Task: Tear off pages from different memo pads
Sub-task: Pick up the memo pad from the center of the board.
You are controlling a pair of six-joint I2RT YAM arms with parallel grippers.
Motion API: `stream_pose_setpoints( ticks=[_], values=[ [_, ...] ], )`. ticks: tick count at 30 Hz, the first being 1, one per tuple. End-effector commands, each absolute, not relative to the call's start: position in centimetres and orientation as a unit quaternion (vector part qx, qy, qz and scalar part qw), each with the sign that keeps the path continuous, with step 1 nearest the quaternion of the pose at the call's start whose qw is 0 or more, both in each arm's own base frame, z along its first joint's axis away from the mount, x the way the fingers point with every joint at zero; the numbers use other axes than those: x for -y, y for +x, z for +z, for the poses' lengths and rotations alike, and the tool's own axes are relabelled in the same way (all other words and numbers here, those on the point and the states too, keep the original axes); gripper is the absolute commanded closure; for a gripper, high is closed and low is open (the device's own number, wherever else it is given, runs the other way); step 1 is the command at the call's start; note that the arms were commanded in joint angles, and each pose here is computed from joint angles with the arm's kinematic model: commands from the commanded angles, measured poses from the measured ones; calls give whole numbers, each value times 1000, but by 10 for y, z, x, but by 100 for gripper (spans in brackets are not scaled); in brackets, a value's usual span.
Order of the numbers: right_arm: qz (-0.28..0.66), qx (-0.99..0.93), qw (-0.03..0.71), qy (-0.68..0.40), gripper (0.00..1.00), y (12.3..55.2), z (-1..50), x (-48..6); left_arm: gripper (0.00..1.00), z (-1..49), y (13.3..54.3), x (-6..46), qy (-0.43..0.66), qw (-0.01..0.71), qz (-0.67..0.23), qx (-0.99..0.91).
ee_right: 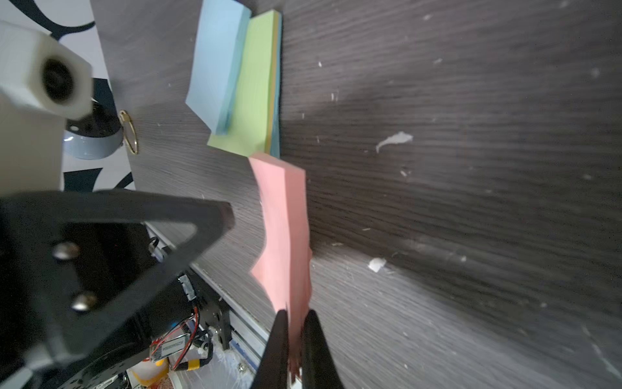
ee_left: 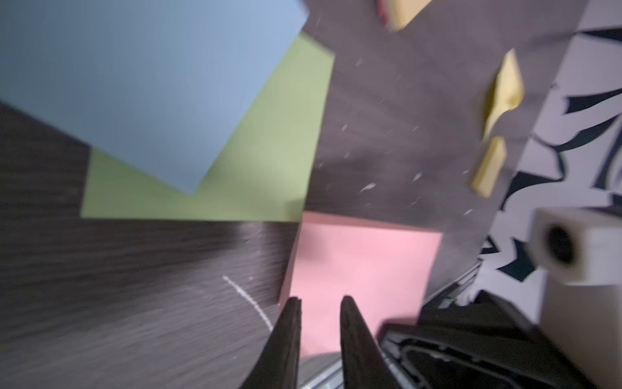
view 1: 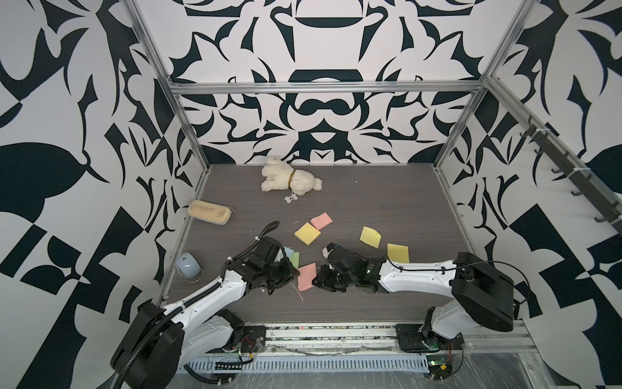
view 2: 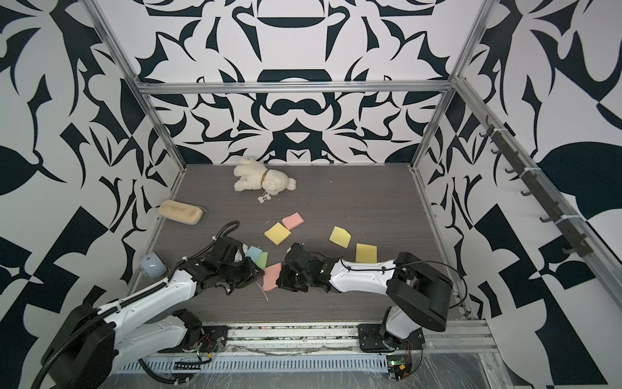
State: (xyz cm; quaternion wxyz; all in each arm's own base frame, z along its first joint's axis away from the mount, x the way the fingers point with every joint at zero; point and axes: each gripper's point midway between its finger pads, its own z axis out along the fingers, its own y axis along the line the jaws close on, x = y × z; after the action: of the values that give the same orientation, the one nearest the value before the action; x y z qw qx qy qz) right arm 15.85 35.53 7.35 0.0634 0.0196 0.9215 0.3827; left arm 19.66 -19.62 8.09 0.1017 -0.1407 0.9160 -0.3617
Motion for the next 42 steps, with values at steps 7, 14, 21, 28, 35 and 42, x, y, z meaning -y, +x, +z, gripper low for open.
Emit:
stream_pose_setpoints(
  ticks=[7, 14, 21, 28, 35, 42],
  values=[
    [429, -896, 113, -2, 99, 203, 139, -326, 41, 180, 254, 181, -89, 208, -489, -843],
    [492, -863, 117, -21, 100, 224, 182, -339, 29, 197, 282, 204, -56, 188, -547, -814],
    [546, -829, 114, -40, 100, 230, 217, -358, 28, 199, 291, 214, -42, 179, -564, -805],
    [557, -822, 104, -48, 100, 231, 224, -361, 37, 204, 296, 217, -37, 183, -573, -798],
    [564, -819, 98, -42, 100, 230, 221, -361, 59, 196, 295, 224, -35, 167, -579, -797],
    [572, -814, 93, -31, 100, 231, 219, -362, 69, 197, 292, 226, -27, 162, -584, -795]
  ],
)
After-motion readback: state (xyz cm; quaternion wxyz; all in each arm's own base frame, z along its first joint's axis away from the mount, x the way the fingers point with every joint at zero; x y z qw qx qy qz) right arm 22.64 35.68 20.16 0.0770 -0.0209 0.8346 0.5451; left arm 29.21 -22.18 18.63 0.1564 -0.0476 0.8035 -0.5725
